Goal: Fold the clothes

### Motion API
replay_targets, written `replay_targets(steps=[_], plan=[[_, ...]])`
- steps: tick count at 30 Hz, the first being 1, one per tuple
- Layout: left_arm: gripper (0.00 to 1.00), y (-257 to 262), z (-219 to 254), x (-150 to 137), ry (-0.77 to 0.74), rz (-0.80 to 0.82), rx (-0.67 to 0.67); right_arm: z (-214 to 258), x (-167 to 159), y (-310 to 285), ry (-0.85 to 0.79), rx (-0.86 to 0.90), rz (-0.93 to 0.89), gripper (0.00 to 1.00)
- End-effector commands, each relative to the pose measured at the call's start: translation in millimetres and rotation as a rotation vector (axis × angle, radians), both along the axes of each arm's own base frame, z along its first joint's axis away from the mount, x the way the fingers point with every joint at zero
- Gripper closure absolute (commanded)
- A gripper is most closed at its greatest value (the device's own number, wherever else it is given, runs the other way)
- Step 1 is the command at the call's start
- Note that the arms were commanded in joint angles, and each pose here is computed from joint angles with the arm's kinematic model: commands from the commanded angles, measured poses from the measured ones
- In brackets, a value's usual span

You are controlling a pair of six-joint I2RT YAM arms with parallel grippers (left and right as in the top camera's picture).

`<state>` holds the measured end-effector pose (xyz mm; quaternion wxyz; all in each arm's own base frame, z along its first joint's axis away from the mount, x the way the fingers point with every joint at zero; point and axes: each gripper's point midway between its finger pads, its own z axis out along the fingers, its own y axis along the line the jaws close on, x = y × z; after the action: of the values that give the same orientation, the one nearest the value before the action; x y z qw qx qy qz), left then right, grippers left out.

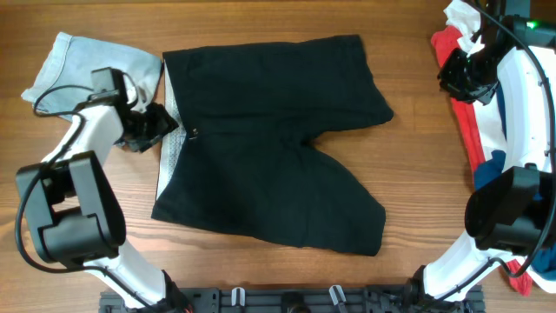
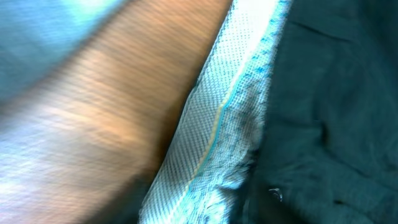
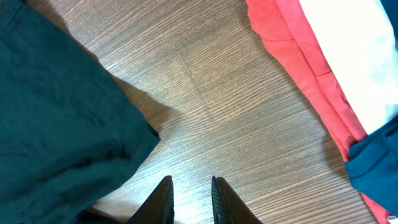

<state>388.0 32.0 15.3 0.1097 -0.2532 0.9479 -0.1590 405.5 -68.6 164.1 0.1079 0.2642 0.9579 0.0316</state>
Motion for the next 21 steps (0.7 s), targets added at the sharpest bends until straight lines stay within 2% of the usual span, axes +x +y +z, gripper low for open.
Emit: replay_targets(steps=[1, 3, 6, 12, 14, 17, 19, 21], plan=[[0.00, -8, 1, -13, 0.059, 0.004, -0.085, 2, 0, 2, -0.005, 0.007, 0.008, 0.79], [0.02, -10, 5, -16, 0.064, 0.002, -0.091, 2, 0, 2, -0.004, 0.007, 0.008, 0.79], [0.09, -26, 22, -14, 0.016, -0.055, -0.140, 2, -1, 2, -0.001, 0.008, 0.008, 0.80], [0.25, -45, 26, -15, -0.007, -0.167, -0.125, 1, -2, 2, 0.004, 0.010, 0.003, 0.79], [0.26, -51, 26, -16, -0.006, -0.196, -0.120, 1, -3, 2, 0.007, 0.009, 0.005, 0.79], [0.14, -53, 26, -16, -0.008, -0.202, -0.116, 1, -6, 3, 0.018, 0.008, 0.022, 0.79], [0.00, -51, 32, -15, -0.022, -0.201, -0.104, 0, -7, 3, 0.024, 0.005, 0.044, 0.79], [0.00, -47, 44, -13, -0.054, -0.197, -0.068, 0, -10, 3, 0.038, 0.004, 0.055, 0.79]])
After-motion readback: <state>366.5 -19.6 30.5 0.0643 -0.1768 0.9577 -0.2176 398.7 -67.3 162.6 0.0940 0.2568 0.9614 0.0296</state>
